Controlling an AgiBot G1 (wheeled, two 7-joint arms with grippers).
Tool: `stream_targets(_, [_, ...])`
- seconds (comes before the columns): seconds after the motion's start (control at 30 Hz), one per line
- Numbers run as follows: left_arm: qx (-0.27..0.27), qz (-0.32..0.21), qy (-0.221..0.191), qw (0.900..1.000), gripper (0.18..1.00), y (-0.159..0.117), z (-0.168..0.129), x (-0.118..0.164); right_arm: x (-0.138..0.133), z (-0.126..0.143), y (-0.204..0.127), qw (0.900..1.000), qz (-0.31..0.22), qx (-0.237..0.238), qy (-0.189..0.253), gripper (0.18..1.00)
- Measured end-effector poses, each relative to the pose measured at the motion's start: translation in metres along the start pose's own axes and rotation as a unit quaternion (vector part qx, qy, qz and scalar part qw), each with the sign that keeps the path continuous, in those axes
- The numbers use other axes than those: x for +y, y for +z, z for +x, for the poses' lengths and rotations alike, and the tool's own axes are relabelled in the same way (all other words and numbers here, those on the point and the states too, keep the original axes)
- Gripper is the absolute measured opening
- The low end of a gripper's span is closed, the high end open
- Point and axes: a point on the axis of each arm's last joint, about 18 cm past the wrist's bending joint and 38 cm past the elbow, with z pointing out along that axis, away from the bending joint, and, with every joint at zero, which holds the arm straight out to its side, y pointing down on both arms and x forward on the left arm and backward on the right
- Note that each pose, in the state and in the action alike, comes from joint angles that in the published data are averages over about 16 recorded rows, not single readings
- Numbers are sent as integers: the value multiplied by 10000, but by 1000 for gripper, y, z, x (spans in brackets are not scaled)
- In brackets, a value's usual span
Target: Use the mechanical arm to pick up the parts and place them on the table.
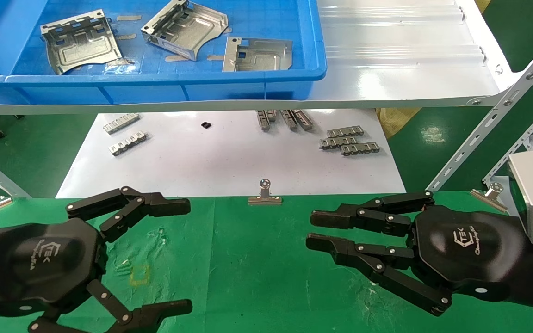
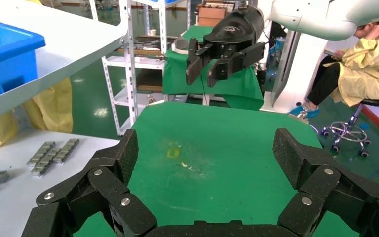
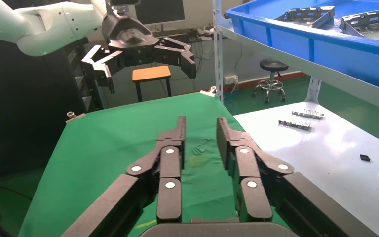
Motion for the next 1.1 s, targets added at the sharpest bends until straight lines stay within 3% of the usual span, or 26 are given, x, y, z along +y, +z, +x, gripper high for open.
stream_targets(0.17, [-2, 53, 131, 9999, 1001, 4, -6, -11, 0, 0, 0, 10000, 0, 0, 0, 331])
stream_targets(0.33, [-161, 100, 393, 9990, 1001, 12, -29, -33, 0, 0, 0, 10000, 0, 0, 0, 267])
stream_targets(0.63, [-1130, 98, 754, 9907, 1001, 34, -129, -85, 0, 0, 0, 10000, 0, 0, 0, 204])
stream_targets(0.83, [-2151, -128, 632, 9745, 1001, 52, -208, -103, 0, 0, 0, 10000, 0, 0, 0, 193])
stream_targets(1.1, [-3423, -585, 381, 9370, 1001, 66, -276, -102, 0, 0, 0, 10000, 0, 0, 0, 191])
